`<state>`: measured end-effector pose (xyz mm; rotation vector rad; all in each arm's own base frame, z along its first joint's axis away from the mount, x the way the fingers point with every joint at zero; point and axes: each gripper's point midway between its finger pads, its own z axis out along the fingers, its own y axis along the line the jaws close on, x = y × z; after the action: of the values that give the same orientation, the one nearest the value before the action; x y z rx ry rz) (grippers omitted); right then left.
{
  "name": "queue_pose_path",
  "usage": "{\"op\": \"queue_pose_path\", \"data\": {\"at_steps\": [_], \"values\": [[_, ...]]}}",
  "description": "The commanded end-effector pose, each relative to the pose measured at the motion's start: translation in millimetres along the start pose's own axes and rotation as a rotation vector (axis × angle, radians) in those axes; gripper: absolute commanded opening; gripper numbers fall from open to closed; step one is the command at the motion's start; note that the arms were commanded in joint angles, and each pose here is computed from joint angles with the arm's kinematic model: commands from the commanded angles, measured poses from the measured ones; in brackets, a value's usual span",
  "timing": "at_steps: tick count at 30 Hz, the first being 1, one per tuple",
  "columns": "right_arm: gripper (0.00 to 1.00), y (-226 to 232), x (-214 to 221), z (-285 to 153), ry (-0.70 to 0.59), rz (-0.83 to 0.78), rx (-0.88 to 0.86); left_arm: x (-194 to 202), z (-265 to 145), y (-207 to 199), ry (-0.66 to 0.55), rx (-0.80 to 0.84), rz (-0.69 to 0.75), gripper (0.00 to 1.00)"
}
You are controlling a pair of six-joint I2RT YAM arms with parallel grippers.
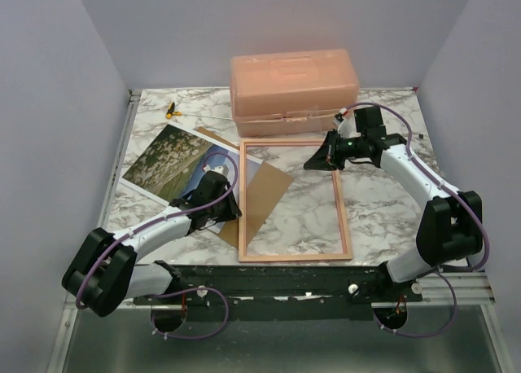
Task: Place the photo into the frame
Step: Place the photo frame item in the photo frame.
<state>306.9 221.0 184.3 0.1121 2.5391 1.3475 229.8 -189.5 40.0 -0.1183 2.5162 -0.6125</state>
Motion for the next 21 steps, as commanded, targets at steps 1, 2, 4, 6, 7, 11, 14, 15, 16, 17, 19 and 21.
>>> {"op": "queue_pose_path", "data": {"at_steps": [1,2,4,6,7,11,14,15,16,17,19,21], "values": [[0.01,6,-5,-2,0.014,-0.020,-0.018,19,3,28,0.066,-0.106,0.028,0.23],[0.01,6,-6,-3,0.013,-0.021,-0.019,20,3,29,0.067,-0.107,0.028,0.23],[0.01,7,-7,-4,0.010,-0.022,-0.020,19,4,28,0.066,-0.107,0.028,0.23],[0.01,7,-7,-5,0.009,-0.019,-0.020,19,4,28,0.067,-0.108,0.028,0.23],[0.01,7,-5,-5,0.011,-0.017,-0.020,20,4,28,0.069,-0.108,0.027,0.23],[0.01,3,-7,-8,0.000,-0.011,-0.007,20,3,28,0.067,-0.107,0.028,0.23],[0.01,2,0,-5,0.029,0.007,-0.036,19,4,28,0.068,-0.108,0.029,0.23],[0.01,1,2,-4,0.032,0.013,-0.042,19,4,28,0.067,-0.106,0.029,0.23],[0.01,0,2,-4,0.026,0.014,-0.042,19,4,28,0.068,-0.107,0.029,0.23],[0.01,-3,3,-3,0.021,0.017,-0.036,19,4,28,0.068,-0.107,0.028,0.23],[0.01,-6,4,-2,0.023,0.021,-0.031,20,4,29,0.069,-0.108,0.029,0.23],[0.01,-8,6,-1,0.024,0.022,-0.028,19,4,28,0.068,-0.108,0.028,0.23]]}}
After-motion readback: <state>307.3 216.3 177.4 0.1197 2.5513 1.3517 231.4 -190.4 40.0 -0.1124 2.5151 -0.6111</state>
